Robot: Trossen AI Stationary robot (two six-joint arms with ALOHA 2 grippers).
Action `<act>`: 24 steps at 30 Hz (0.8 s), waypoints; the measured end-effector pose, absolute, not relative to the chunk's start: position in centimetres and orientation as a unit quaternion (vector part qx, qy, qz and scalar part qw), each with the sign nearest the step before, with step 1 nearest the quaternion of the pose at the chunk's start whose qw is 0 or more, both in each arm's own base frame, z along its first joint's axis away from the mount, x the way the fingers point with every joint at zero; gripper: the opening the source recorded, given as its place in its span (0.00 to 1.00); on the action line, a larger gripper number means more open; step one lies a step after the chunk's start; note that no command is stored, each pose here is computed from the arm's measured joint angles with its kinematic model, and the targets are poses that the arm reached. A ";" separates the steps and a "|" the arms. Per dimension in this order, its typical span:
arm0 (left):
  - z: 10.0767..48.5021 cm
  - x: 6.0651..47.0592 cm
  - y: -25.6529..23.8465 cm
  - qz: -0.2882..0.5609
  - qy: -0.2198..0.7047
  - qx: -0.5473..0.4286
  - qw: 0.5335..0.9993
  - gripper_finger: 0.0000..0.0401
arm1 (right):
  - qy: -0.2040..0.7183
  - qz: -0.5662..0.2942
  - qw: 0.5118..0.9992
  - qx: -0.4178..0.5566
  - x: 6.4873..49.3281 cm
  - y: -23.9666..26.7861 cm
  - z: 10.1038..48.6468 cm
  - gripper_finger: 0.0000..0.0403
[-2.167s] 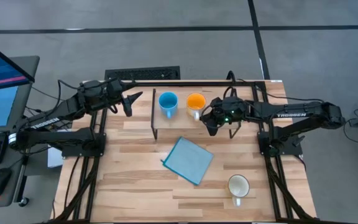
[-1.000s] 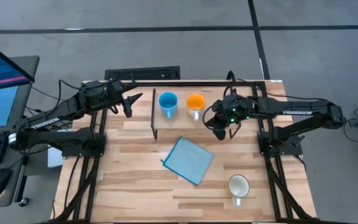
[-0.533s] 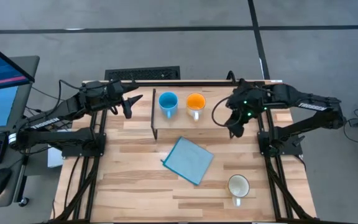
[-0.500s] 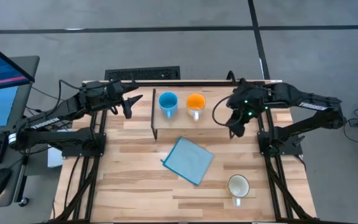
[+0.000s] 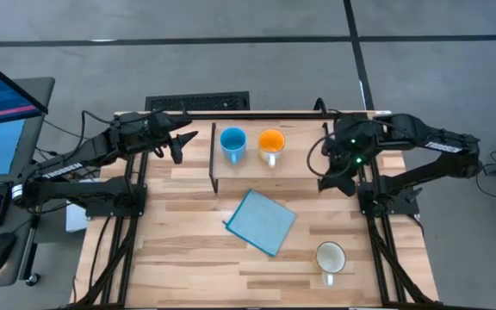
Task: Stack small to large cups/mugs on shelf
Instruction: Put the light yellow mug on the shelf
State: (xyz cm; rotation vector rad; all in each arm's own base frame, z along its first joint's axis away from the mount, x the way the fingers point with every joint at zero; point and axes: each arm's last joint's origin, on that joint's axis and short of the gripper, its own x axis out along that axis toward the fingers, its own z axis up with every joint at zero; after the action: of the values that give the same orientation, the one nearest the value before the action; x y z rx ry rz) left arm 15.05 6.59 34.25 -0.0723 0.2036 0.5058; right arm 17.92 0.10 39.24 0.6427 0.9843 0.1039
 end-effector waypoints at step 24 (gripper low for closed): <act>33.5 14.9 6.5 0.249 0.138 -0.046 0.957 0.49 | 0.433 0.190 0.844 0.255 18.9 4.7 40.1 0.55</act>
State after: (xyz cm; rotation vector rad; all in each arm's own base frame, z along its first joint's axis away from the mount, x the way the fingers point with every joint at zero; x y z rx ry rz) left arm 14.87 6.51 33.52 -0.0927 0.2794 0.5060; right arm 18.95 4.72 40.10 0.5383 0.9132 0.4018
